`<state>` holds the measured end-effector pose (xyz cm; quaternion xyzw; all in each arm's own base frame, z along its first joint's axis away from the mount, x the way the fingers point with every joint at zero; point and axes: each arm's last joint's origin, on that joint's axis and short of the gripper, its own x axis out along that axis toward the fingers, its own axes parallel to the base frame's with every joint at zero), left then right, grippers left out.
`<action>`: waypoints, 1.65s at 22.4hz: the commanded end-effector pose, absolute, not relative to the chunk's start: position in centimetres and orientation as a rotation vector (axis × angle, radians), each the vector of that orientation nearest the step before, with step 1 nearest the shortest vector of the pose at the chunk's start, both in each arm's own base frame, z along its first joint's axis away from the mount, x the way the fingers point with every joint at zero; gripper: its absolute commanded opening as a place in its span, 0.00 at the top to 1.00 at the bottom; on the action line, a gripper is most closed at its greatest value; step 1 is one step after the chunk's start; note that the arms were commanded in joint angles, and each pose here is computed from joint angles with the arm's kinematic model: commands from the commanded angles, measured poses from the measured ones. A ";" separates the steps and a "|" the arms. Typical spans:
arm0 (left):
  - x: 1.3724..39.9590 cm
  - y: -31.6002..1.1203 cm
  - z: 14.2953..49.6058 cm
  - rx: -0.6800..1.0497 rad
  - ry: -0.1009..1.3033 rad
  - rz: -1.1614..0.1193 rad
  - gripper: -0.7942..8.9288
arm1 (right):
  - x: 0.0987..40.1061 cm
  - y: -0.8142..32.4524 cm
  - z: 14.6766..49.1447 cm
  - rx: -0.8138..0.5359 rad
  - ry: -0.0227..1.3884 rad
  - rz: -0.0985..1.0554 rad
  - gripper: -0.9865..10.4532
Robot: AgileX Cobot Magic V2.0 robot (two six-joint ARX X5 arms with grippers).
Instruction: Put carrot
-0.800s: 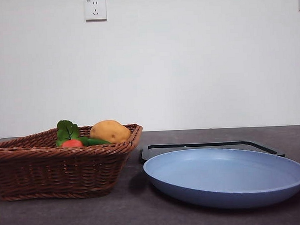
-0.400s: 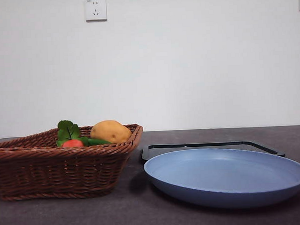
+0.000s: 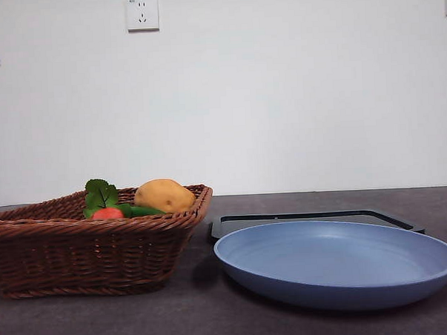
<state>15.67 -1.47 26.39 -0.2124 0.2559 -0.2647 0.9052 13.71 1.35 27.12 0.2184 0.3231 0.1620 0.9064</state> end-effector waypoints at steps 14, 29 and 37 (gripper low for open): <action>18.3 -5.9 25.9 -0.268 0.836 -0.755 0.68 | 20.1 2.7 21.5 0.372 1.165 0.439 0.72; 18.5 -5.9 26.0 -0.249 0.816 -0.710 0.60 | 24.5 5.6 15.2 0.370 1.315 0.386 0.91; 18.7 -7.8 26.2 -0.173 0.766 -0.645 0.52 | 21.3 4.9 20.1 0.345 1.216 0.413 0.91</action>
